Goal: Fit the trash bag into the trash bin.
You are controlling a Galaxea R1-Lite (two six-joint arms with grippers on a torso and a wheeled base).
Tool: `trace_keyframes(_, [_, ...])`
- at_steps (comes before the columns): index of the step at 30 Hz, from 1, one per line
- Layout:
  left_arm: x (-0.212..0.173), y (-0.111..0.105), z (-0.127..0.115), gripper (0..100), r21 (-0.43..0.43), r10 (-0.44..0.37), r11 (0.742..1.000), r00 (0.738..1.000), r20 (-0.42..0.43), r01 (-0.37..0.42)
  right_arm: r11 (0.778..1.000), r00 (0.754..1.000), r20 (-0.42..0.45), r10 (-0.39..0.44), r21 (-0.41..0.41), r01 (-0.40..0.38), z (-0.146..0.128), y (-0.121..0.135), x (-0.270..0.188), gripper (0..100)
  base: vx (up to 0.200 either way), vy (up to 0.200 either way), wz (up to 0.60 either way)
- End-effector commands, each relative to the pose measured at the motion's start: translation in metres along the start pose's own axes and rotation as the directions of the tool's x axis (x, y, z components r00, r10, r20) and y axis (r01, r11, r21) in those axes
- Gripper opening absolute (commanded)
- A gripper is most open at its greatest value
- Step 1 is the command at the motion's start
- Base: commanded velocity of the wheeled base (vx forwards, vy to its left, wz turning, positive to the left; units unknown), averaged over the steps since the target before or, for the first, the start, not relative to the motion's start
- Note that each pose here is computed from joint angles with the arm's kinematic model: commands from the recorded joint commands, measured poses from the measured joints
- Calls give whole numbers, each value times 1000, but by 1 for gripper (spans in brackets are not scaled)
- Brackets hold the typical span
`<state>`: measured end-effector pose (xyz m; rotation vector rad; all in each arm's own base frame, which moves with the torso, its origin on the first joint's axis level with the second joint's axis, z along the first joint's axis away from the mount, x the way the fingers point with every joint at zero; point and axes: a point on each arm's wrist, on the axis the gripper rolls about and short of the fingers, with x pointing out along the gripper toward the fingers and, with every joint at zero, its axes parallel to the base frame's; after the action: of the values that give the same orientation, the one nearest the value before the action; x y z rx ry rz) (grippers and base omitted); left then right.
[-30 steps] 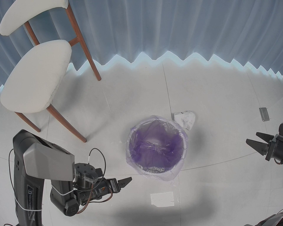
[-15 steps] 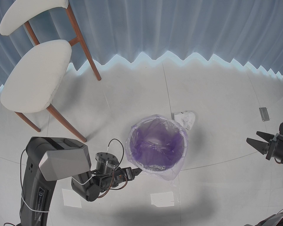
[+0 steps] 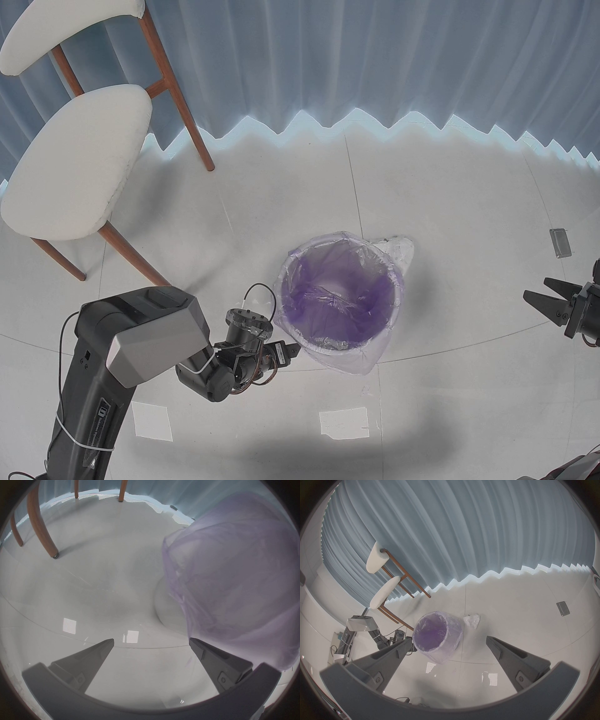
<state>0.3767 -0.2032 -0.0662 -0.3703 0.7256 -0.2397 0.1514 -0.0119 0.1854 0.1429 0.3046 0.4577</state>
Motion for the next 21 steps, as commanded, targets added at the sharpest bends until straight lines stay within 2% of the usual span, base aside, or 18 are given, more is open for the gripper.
trace_keyframes(1, [8, 3, 9, 100, -19, 39, 999, 999, 22, -39, 1000, 1000, 1, 1, 1, -1, 0, 0, 0, 100, 0, 0, 0])
trace_keyframes(2, [11, 10, 19, 100, -34, 87, 996, 995, 47, -85, 1000, 1000, -2, 1, 3, -1, -1, 0, 0, 100, 0, 0, 0])
trace_keyframes(4, [11, 18, 23, 100, -46, 120, 992, 991, 60, -118, 1000, 1000, -3, -1, 4, 1, -2, 0, -1, 100, 0, 0, 0])
trace_keyframes(7, [2, 27, 20, 100, -52, 144, 989, 989, 41, -142, 1000, 1000, -9, -1, 8, 1, -3, 0, -1, 100, 0, 0, 0])
trace_keyframes(10, [-19, 24, 25, 100, -51, 136, 990, 989, 55, -133, 1000, 1000, -5, -1, 6, 1, -2, 0, 0, 100, 0, 0, 0])
trace_keyframes(13, [-72, 20, 35, 100, -62, 98, 994, 988, 121, -91, 1000, 1000, -14, -23, 13, 23, -5, -1, 0, 100, 0, 0, 0])
trace_keyframes(16, [-112, 25, 44, 100, -83, 66, 995, 974, 218, -49, 996, 997, -37, -72, 44, 73, -15, -1, -2, 100, 0, 0, 0])
trace_keyframes(19, [-167, 37, 41, 100, -100, 40, 995, 946, 323, -8, 989, 995, -30, -99, 108, 102, -27, 6, -12, 100, 0, 0, 0])
trace_keyframes(20, [-171, 38, 40, 100, -102, 36, 995, 944, 329, -3, 988, 995, -29, -99, 115, 102, -28, 7, -13, 100, 0, 0, 0])
trace_keyframes(21, [-192, 46, 32, 100, -102, 22, 995, 937, 349, 14, 985, 995, -18, -101, 142, 102, -32, 11, -19, 100, 0, 0, 0])
